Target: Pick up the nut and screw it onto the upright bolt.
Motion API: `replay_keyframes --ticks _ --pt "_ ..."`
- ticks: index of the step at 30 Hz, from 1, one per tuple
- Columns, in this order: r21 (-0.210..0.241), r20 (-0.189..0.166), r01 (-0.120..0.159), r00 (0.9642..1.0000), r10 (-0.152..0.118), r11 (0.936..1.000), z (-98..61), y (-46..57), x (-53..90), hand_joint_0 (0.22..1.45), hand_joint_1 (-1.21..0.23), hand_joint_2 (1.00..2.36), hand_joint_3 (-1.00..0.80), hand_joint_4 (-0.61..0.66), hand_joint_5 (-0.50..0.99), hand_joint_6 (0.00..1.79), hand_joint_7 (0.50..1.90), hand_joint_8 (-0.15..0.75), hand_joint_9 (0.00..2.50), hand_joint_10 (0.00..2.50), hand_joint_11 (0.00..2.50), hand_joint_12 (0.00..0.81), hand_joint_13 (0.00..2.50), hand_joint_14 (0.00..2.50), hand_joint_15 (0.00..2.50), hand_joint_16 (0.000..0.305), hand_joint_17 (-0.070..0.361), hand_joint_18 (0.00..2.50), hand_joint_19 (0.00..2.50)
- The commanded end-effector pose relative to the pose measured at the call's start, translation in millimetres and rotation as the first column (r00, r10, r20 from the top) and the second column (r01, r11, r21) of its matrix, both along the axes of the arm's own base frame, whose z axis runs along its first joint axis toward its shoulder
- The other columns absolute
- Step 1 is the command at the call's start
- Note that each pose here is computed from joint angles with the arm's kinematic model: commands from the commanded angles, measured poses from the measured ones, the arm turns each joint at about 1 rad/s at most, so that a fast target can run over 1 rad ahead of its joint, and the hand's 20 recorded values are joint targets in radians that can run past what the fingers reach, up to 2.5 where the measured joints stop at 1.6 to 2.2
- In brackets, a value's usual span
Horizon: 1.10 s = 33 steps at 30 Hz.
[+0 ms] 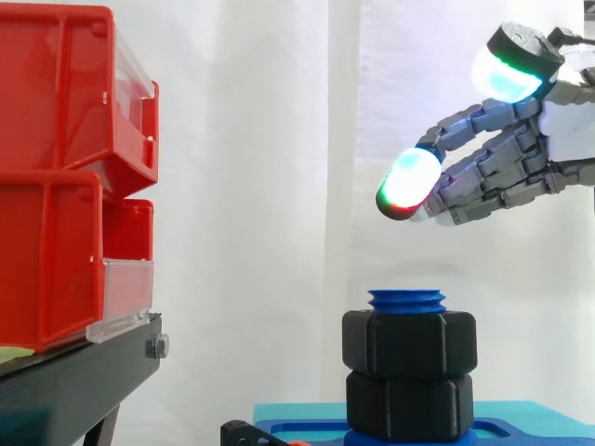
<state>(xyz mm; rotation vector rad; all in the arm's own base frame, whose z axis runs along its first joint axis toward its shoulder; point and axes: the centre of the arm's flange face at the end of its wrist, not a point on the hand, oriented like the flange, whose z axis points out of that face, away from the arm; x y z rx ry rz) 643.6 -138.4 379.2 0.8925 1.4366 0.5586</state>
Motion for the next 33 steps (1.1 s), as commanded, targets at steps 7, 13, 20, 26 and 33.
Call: replay_keyframes --ticks 7,13,20,26,33 --pt "0.326 0.055 0.022 0.9976 -0.042 0.9450 -0.1 -0.1 -0.2 0.51 -0.40 1.00 -0.50 0.13 -0.23 0.50 0.71 0.235 0.25 0.00 0.00 0.352 0.00 0.00 0.00 0.056 0.125 0.00 0.00" --pt "0.328 0.055 0.022 0.9976 -0.042 0.9446 -0.1 -0.1 -0.2 0.50 -0.41 1.00 -0.50 0.15 -0.25 0.50 0.66 0.239 0.10 0.00 0.00 0.368 0.00 0.00 0.00 0.057 0.128 0.00 0.00" --pt "0.326 0.055 0.022 0.9976 -0.042 0.9450 -0.1 -0.1 -0.2 0.51 -0.41 1.00 -0.50 0.14 -0.25 0.50 0.66 0.243 0.14 0.00 0.00 0.371 0.00 0.00 0.00 0.058 0.131 0.00 0.00" --pt "0.326 0.055 0.022 0.9976 -0.042 0.9450 -0.1 -0.1 -0.2 0.51 -0.41 1.00 -0.50 0.13 -0.26 0.50 0.67 0.252 0.18 0.00 0.00 0.373 0.00 0.00 0.00 0.056 0.127 0.00 0.00" --pt "0.326 0.055 0.022 0.9976 -0.042 0.9450 -0.1 -0.1 -0.2 0.51 -0.41 1.00 -0.50 0.15 -0.25 0.50 0.70 0.268 0.20 0.00 0.00 0.385 0.00 0.00 0.00 0.055 0.125 0.00 0.00"
